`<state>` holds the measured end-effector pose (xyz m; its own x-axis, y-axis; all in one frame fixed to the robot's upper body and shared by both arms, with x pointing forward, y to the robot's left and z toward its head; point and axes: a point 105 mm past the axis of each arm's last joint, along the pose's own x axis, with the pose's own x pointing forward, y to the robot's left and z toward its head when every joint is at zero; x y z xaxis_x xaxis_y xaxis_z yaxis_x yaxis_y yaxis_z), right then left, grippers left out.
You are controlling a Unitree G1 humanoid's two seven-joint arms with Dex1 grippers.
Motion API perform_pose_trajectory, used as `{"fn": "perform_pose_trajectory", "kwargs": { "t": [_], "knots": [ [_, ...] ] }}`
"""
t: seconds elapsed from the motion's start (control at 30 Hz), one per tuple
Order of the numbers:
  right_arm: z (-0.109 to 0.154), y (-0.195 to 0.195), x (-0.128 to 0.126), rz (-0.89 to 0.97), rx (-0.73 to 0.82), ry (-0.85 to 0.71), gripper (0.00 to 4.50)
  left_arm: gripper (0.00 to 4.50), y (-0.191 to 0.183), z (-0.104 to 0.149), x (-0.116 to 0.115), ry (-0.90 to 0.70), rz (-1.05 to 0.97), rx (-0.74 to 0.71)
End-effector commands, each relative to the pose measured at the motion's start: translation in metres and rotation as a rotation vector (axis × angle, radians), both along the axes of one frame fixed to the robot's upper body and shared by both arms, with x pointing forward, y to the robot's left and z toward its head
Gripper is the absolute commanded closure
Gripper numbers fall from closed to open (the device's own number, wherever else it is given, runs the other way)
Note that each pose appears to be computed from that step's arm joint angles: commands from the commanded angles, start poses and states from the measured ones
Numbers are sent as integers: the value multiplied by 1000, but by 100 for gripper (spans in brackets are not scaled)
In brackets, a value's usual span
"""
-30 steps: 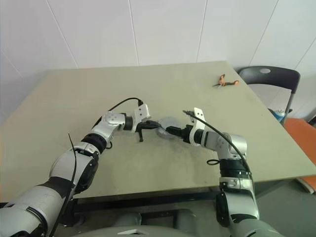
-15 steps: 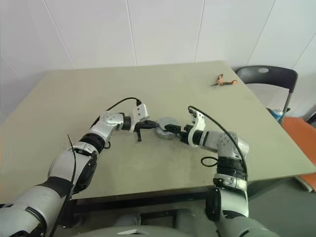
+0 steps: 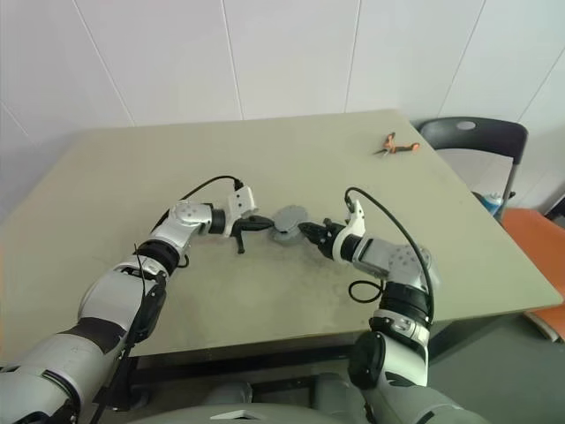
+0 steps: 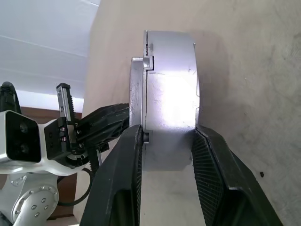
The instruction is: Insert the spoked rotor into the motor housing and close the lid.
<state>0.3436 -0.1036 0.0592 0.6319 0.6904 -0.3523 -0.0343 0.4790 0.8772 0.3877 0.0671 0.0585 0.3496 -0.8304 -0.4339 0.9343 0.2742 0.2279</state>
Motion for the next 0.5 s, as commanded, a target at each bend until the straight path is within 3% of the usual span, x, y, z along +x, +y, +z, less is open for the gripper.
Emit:
{"fn": "perform_pose_trajectory", "kwargs": {
  "t": [0.03, 0.17, 0.33, 0.5],
  "knots": [
    [-6, 13, -2, 54, -18, 39, 333, 450, -9, -4, -4, 8, -21, -5],
    [-9, 15, -1, 57, -24, 46, 333, 450, -5, 4, 2, 11, 36, -70],
    [-12, 17, 0, 56, -22, 47, 333, 450, 9, 48, 30, 54, 258, -394],
    [-10, 21, 3, 45, 11, 30, 333, 450, 46, 89, 55, 123, 503, -756]
  ]
}}
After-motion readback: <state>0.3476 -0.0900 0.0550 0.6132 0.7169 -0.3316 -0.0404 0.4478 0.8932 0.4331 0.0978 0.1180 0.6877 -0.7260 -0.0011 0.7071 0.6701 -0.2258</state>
